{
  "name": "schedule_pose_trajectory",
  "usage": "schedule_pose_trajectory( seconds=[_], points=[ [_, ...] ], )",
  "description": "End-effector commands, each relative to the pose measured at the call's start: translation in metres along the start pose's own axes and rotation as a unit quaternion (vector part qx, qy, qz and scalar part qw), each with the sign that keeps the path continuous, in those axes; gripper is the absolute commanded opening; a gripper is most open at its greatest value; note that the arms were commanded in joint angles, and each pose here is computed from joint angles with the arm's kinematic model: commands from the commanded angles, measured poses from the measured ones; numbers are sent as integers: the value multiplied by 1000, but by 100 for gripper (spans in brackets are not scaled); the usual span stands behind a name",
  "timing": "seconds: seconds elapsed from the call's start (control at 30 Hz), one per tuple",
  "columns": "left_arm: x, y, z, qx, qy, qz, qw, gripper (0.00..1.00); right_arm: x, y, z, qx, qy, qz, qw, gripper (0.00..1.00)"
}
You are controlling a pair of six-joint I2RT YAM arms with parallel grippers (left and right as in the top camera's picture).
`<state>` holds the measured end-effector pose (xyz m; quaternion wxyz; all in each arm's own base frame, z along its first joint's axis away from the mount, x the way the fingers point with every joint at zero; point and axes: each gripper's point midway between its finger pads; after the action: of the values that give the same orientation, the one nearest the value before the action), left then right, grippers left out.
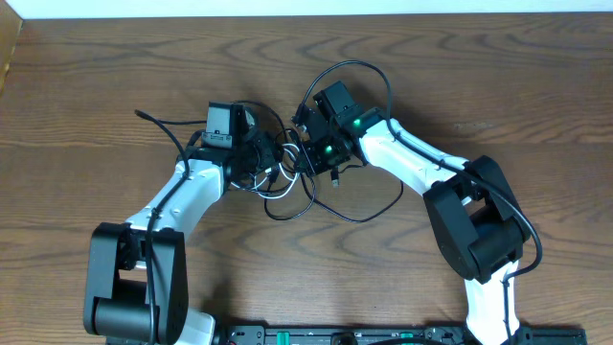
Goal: Untangle cables
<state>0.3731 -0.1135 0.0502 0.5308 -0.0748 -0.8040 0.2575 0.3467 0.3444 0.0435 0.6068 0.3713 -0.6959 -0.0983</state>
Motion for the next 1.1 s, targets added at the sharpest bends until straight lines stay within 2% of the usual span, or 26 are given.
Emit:
schedule_pose_trajectory(
  seconds=[0.0, 0.23, 0.57, 0.97, 1.07],
  points=[
    [-3, 9, 5, 5, 4, -16, 1000, 51, -4, 0, 1, 2, 3, -1, 1000, 1],
    [-3, 15, 3, 6, -3, -33, 999, 42, -4, 1, 1, 3, 3, -2, 1000, 1],
    [-3, 16, 2, 6, -5, -36, 999, 42, -4, 2, 3, 1, 7, -6, 1000, 1],
    [-2, 26, -1, 7, -16, -63, 998, 45, 23, 44, -1, 28, 9, -124, 992, 1],
    [0, 36, -2, 18, -23, -91, 995, 45, 40, 62, -3, 52, 1, -163, 985, 1]
  ],
)
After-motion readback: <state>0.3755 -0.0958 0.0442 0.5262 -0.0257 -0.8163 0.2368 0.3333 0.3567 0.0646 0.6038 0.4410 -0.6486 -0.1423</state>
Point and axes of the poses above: each gripper's point midway between its finger pads, its own x axis back along the fingers, its own y axis along the line the jaws close on, z = x × y, and after that the axes turned 5 degrees about -x, right-handed
